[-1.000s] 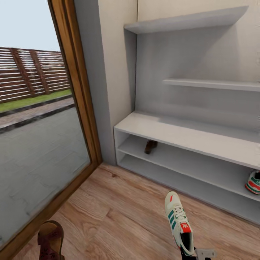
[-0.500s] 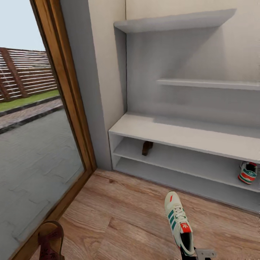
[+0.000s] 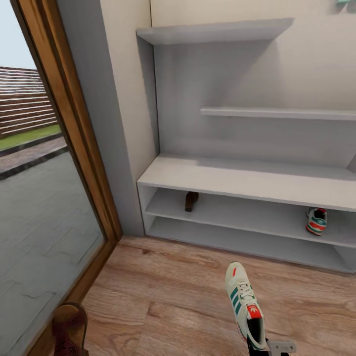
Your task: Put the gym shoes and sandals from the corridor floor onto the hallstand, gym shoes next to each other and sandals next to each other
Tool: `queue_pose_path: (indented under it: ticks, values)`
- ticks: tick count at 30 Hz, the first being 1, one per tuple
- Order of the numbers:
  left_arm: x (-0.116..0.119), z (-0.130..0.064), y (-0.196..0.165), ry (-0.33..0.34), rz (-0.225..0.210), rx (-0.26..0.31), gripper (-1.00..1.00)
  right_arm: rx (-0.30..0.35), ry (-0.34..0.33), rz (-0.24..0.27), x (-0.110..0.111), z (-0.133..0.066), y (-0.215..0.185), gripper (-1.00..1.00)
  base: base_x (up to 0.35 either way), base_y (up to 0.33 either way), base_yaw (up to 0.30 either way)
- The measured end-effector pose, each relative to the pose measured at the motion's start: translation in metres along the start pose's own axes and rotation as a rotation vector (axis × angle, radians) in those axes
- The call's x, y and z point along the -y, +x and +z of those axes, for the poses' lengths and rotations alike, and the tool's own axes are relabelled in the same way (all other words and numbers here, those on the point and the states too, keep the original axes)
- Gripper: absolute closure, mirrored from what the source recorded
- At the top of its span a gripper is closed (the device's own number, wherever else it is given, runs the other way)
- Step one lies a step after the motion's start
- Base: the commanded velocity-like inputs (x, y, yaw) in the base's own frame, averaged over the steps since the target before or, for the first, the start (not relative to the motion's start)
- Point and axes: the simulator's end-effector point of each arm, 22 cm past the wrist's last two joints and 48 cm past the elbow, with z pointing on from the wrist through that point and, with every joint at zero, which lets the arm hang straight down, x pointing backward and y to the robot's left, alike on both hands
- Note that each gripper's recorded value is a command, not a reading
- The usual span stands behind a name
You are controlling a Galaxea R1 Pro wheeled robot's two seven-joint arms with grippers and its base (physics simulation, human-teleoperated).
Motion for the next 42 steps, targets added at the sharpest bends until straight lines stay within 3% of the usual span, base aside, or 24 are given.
queue_pose_path:
  ticks: [18, 26, 42]
  values:
    - [0.0015, -0.0001, 0.0001, 0.002, 0.0, 0.0, 1.0, 0.0, 0.0, 0.0, 0.0001, 0.0, 0.0, 1.0, 0.0, 0.0, -0.263]
    - [0.0022, -0.0001, 0.0, 0.003, -0.001, 0.0, 1.0, 0.0, 0.0, 0.0, 0.0003, 0.0001, -0.0002, 1.0, -0.003, -0.184, -0.256]
    - [0.0009, -0.0005, 0.0016, 0.0, -0.001, -0.004, 1.0, 0.001, -0.001, -0.005, 0.0037, 0.0004, -0.0011, 1.0, -0.029, -0.08, -0.037]
